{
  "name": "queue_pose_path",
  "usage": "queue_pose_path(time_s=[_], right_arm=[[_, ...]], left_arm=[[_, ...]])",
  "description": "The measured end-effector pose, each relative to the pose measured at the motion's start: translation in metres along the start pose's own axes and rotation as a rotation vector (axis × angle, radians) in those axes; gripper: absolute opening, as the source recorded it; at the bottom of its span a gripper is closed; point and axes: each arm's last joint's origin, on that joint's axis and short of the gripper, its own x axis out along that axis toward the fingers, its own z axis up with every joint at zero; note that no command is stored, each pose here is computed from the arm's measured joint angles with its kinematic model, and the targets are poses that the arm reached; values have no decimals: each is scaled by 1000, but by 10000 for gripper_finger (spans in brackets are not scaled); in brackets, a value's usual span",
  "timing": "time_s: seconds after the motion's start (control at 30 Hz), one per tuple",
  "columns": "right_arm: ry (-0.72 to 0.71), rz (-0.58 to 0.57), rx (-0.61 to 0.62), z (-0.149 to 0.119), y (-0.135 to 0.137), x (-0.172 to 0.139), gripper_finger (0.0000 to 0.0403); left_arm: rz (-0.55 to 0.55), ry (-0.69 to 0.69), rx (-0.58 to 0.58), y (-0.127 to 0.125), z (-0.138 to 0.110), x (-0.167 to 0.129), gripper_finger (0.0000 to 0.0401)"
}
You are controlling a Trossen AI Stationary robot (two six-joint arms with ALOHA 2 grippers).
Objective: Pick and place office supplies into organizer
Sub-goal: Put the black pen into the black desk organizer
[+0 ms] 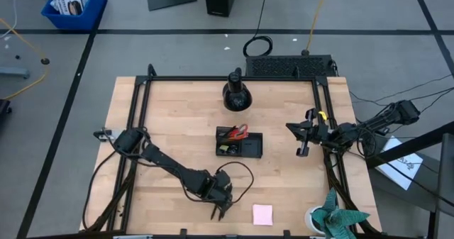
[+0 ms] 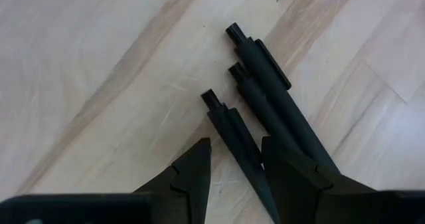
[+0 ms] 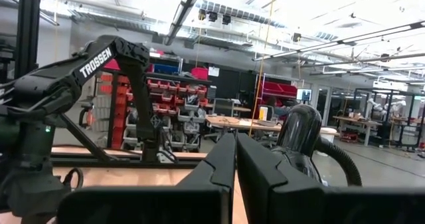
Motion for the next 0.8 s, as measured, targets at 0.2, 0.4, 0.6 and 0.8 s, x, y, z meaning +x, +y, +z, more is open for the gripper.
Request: queue_pose_path(time_s=[0.2, 0.4, 0.6, 0.8], right_arm=[[1, 0, -1, 0, 0, 0, 9], [2, 0, -1, 0, 0, 0, 9], [2, 0, -1, 0, 0, 0, 9], [2, 1, -1, 0, 0, 0, 9]], left_arm=[[86, 58, 31, 6, -11, 1, 142], [119, 86, 123, 8, -18, 0, 138], [109, 81, 133, 7, -17, 0, 81], [99, 65, 158, 6, -17, 0, 12]])
